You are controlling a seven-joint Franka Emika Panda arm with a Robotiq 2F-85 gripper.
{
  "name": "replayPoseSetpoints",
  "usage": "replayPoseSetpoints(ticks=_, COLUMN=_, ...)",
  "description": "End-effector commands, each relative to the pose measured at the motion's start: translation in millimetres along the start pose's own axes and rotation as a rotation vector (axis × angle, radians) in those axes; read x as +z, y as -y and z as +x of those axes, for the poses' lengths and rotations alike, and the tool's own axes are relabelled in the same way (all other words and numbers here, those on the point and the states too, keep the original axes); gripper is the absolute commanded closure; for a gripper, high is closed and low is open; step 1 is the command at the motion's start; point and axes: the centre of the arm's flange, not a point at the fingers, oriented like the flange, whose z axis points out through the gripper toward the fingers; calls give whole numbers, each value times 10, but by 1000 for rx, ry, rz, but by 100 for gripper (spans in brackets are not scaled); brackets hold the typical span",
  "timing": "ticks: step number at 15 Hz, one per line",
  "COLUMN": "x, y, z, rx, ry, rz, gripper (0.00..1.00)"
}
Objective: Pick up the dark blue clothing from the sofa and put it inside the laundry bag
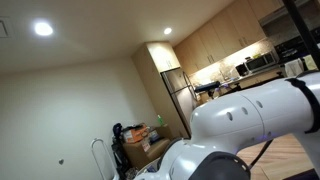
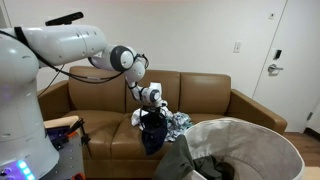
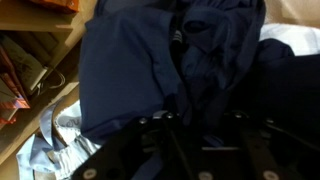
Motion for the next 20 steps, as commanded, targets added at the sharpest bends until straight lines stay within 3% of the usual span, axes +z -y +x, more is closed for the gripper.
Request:
replayPoseSetpoints(ticks=1, x=-300, y=-39, z=-3, rx=-34, ry=-61, rz=52, gripper=92)
replayPoseSetpoints(ticks=2, x=-424, y=-49, z=-1, rx=-38, ry=-66, rz=58, gripper=98)
replayPoseSetpoints(ticks=5, x=-882, y=-141, z=-119, rx=-1, ry=-105, rz=54, gripper=100)
replayPoseSetpoints(ticks=9, x=-1486, y=-233, z=-289, rx=143, ry=-302, rz=71, gripper=98)
replayPoseSetpoints(ticks=10, x=-1104, y=-141, z=217, rx=80, ry=-245, rz=63, gripper=91)
replayPoseSetpoints(ticks=13, x=-1334, y=-192, z=150, rx=122, ry=-284, rz=76, gripper=91)
replayPoseSetpoints(ticks=17, x=-1316, y=-185, z=106, rx=125, ry=-278, rz=76, gripper=91)
replayPoseSetpoints(ticks=18, x=-1406, y=-198, z=109, rx=158, ry=-213, rz=59, gripper=98)
replayPoseSetpoints(ticks=20, x=-1577, y=-396, z=-194, rx=206, ry=-90, rz=31, gripper=98)
